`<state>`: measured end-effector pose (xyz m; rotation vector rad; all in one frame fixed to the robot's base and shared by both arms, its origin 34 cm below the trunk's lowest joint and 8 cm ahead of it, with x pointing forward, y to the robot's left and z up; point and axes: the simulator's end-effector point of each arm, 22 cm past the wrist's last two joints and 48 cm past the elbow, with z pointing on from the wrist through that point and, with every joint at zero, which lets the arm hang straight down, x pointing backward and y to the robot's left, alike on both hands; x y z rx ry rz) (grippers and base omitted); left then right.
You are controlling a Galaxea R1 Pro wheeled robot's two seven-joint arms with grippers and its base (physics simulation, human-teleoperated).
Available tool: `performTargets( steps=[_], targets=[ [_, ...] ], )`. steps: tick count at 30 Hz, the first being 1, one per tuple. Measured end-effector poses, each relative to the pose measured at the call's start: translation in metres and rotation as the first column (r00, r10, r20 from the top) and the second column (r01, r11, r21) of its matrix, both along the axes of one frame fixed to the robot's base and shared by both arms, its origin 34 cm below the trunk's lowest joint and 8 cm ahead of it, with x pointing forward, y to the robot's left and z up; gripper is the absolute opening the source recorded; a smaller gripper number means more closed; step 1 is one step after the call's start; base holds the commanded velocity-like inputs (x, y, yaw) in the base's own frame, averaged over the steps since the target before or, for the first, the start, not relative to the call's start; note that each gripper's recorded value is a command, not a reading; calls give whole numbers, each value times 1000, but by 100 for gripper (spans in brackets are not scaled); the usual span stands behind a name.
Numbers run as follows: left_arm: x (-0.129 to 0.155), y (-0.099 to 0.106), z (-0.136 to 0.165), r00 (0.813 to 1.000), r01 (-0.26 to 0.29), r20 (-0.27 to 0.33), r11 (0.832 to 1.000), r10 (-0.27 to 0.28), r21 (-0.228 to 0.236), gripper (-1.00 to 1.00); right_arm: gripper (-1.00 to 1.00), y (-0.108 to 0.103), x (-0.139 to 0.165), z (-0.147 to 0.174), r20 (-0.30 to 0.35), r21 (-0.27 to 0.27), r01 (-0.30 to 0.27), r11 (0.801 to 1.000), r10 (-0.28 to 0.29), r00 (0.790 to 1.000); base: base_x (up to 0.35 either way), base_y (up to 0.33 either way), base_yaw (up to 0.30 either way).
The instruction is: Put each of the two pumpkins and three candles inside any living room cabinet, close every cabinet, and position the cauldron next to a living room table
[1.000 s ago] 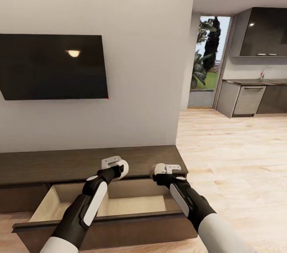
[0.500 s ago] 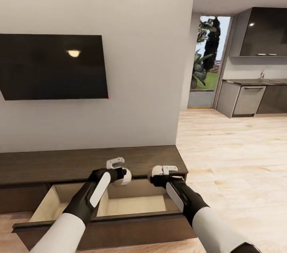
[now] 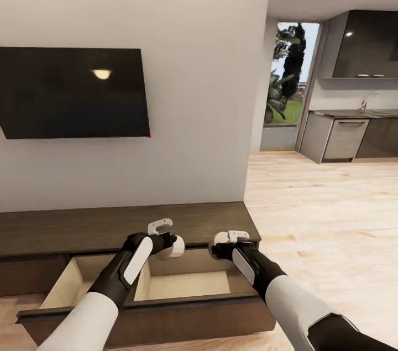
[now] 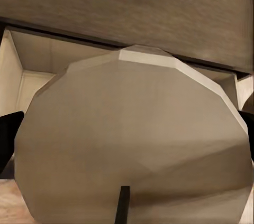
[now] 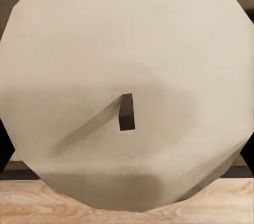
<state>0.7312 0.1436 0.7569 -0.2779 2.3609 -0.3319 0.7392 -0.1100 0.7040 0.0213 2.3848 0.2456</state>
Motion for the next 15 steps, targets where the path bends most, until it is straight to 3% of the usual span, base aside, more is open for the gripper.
performTargets(
  steps=[15],
  targets=[
    [-1,1,-2,1000,1,-2,1000,-1,7,-100,-100,0,0,0,-1,2,1,1000,-1,1000,208,0,0]
  ],
)
